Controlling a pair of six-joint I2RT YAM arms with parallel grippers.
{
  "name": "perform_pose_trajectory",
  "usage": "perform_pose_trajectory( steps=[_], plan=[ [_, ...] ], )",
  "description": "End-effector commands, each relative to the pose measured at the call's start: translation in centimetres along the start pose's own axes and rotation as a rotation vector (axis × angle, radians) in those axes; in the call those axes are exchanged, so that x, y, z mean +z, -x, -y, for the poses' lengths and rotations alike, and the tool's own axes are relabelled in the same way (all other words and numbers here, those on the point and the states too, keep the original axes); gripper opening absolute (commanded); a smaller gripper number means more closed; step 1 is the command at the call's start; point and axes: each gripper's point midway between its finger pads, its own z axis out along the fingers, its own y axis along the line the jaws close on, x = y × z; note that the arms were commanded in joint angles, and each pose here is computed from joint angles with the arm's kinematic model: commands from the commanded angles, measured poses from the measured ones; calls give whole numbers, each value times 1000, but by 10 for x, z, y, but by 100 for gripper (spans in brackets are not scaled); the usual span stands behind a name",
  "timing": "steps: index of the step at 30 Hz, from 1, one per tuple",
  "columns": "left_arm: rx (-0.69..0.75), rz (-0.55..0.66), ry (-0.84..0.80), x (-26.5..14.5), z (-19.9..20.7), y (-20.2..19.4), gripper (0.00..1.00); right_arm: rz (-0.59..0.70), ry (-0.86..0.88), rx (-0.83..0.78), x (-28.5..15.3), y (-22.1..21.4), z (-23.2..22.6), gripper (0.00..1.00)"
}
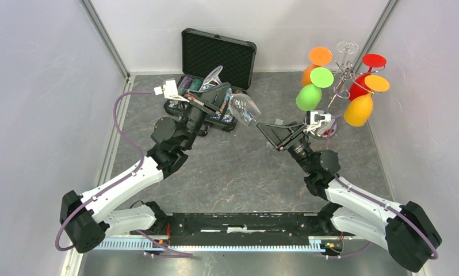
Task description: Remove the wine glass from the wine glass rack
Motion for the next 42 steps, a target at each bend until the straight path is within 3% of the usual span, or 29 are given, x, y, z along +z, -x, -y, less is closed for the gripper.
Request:
perform_pose_trajectory(
  steps=[1,7,18,23,26,28,32,36,42],
  plan=[
    [-89,55,-76,1,26,19,2,29,161,-8,8,11,-45,64],
    [-103,42,-75,-1,24,14,2,26,230,-8,14,12,-61,51],
    [-106,15,-121,-8,26,6,2,3,267,61,24,7,-63,44],
    [-87,13,-114,-15,21,5,2,3,304,90,25,4,-67,29],
    [-76,18,-110,-19,19,6,4,4,295,94,26,3,-63,13],
    [-69,22,-106,-23,16,7,12,5,276,88,28,3,-59,1],
    [-36,41,-67,-34,5,12,48,2,235,24,33,1,-52,0],
    [11,44,-14,-49,-10,15,74,20,144,-91,39,2,-38,0],
    [124,12,73,-70,-33,16,88,7,-40,-318,52,4,-13,0]
  ],
)
